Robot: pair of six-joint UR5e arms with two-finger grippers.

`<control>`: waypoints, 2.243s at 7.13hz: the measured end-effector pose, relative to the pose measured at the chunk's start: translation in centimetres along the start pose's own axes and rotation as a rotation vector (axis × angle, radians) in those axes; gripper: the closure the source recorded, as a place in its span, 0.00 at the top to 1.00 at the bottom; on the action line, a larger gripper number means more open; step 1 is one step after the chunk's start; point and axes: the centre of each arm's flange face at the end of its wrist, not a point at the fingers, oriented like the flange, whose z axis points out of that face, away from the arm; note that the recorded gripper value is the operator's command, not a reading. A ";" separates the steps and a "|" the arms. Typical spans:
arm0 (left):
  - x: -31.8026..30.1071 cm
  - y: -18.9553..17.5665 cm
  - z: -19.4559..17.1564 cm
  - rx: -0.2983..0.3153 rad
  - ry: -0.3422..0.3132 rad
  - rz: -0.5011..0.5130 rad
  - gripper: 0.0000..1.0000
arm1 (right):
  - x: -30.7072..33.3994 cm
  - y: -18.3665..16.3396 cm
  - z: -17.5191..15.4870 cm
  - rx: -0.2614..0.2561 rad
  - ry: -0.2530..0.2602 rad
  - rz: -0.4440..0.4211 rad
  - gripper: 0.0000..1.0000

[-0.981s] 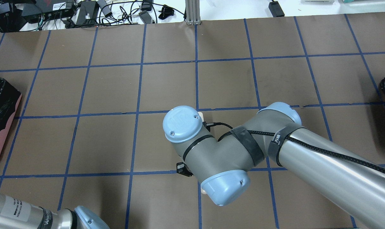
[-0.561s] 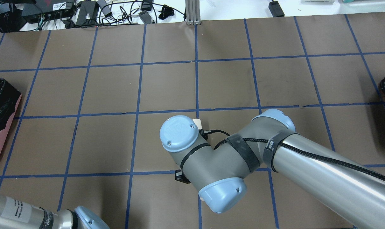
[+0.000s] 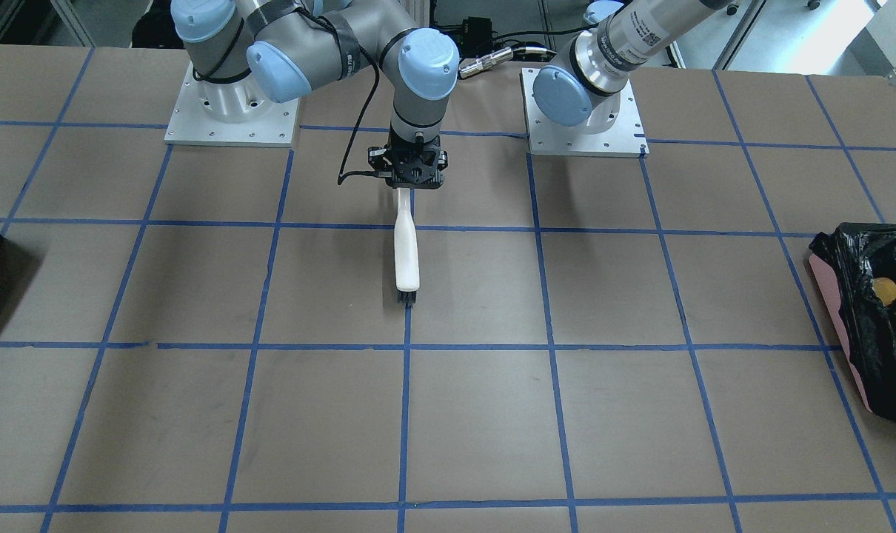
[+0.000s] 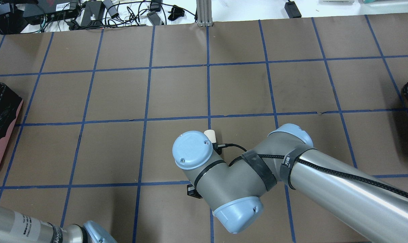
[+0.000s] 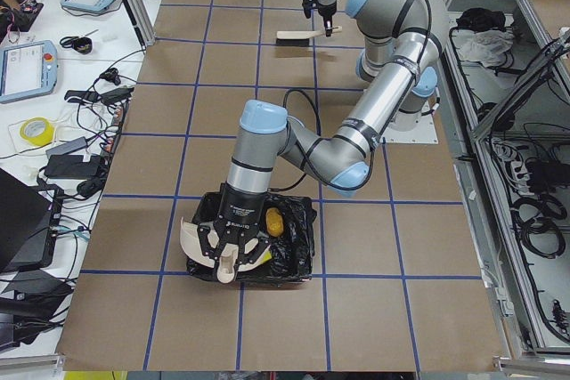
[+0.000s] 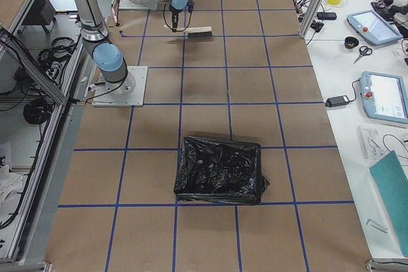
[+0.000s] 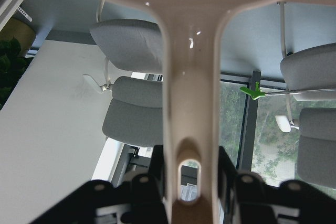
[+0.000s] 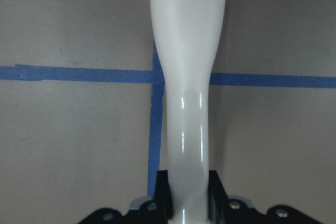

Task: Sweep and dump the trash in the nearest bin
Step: 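Tip the dustpan over the black bin with the left gripper, then lower the brush onto the table and open the right gripper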

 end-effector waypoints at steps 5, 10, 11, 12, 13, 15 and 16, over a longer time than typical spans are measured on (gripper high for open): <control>-5.8 -4.3 -11.4 0.188 0.067 -0.180 0.00 | -0.3 -0.1 -0.1 0.016 -0.008 0.002 1.00; -8.5 -11.8 -18.5 0.468 0.255 -0.521 0.00 | -1.1 -2.8 -6.3 0.078 -0.035 0.002 1.00; -9.3 -13.9 -20.2 0.501 0.308 -0.601 0.00 | -0.9 -4.1 -8.9 0.092 -0.042 0.010 1.00; -10.3 -16.5 -22.2 0.520 0.355 -0.669 0.00 | -0.1 -5.5 -11.4 0.116 -0.058 0.020 1.00; -11.6 -19.6 -24.3 0.530 0.405 -0.734 0.00 | 2.0 -7.0 -14.3 0.156 -0.082 0.016 1.00; -13.5 -25.7 -29.2 0.532 0.495 -0.849 0.00 | 9.3 -9.1 -20.2 0.249 -0.116 -0.008 1.00; -14.2 -29.0 -31.9 0.527 0.535 -0.900 0.00 | 13.0 -9.7 -22.0 0.269 -0.115 -0.009 1.00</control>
